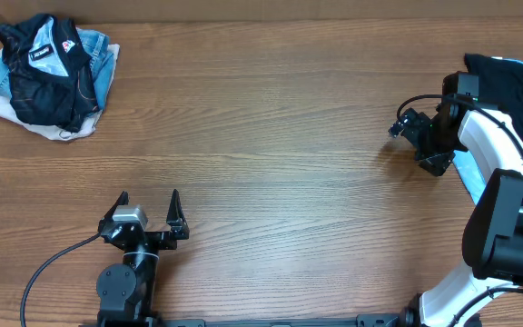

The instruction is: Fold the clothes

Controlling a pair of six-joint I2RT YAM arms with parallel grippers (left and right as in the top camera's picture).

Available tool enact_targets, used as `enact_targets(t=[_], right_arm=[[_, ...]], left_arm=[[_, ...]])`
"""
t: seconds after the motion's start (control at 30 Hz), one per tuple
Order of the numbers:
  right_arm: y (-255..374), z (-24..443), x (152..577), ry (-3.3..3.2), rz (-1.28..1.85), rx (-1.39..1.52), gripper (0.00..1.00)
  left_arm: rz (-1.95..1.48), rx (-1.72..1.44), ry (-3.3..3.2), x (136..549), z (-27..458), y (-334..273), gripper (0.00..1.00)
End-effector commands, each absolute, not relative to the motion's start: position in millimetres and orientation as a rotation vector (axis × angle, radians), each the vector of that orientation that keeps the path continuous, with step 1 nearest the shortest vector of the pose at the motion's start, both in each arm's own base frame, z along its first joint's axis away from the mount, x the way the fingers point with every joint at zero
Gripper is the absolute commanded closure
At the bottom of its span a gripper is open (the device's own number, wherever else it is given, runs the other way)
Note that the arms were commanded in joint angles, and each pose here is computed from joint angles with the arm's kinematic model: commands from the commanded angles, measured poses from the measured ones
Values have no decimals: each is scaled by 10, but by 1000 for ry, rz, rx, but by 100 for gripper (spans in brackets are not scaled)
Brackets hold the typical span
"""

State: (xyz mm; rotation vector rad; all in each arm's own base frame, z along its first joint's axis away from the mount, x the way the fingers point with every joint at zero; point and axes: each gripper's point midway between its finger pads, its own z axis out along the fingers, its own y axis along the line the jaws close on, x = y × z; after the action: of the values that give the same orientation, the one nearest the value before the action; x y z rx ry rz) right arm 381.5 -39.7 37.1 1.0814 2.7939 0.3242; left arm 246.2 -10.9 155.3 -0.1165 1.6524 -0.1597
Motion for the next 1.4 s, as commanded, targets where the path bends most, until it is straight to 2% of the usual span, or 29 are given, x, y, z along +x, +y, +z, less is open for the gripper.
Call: enact_targets(t=[0.0,1.13,1.37], right_arm=[[-416,476,3830,2767,315,1062,0],[-406,496,3835,2764,316,1056,0],[-413,849,3873,2679,332,1010,0]], left_arm=[[-134,-101,1643,2460,1566,-98,0],[-134,-101,1643,2460,1566,-98,0],[-134,-101,1643,2460,1566,-98,0]])
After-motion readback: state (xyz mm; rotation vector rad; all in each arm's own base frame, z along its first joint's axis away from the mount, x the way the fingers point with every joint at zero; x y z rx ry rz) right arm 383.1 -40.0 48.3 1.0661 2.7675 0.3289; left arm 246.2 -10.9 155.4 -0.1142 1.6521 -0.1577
